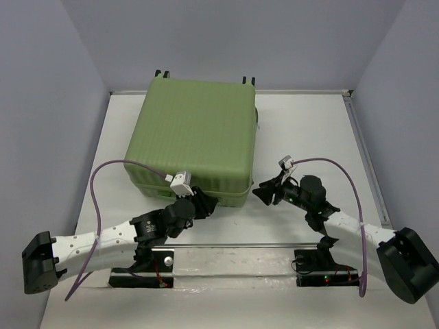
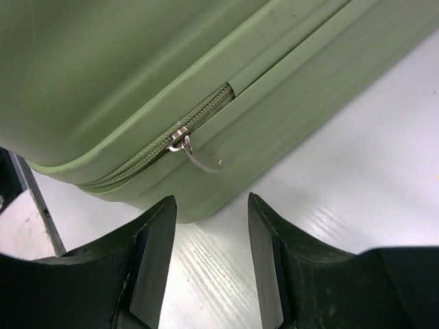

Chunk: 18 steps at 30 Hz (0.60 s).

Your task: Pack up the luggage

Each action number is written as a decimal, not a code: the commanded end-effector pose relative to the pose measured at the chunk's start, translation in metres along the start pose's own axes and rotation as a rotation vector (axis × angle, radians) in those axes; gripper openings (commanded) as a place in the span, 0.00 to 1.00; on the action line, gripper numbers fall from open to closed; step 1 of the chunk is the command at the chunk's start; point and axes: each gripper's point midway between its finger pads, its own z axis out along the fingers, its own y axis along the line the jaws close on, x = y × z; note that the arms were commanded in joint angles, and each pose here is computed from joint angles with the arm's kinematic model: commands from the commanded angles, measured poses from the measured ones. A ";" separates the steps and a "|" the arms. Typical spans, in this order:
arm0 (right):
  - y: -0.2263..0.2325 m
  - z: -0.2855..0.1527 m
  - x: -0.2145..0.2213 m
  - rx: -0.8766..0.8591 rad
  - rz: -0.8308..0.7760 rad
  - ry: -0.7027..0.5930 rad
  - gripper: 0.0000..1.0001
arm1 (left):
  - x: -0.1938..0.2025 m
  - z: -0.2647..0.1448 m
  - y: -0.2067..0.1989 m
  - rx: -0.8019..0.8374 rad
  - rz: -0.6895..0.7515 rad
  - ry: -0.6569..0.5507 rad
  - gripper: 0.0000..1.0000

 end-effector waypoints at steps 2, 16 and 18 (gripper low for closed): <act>0.012 0.013 -0.033 -0.132 -0.195 -0.109 0.54 | -0.014 0.002 -0.027 0.081 0.025 -0.020 0.40; 0.004 0.028 -0.055 -0.122 -0.303 -0.152 0.57 | -0.009 0.009 -0.024 0.080 0.027 -0.005 0.39; 0.002 0.032 -0.052 -0.132 -0.309 -0.135 0.57 | -0.007 0.010 -0.025 0.082 0.025 0.000 0.39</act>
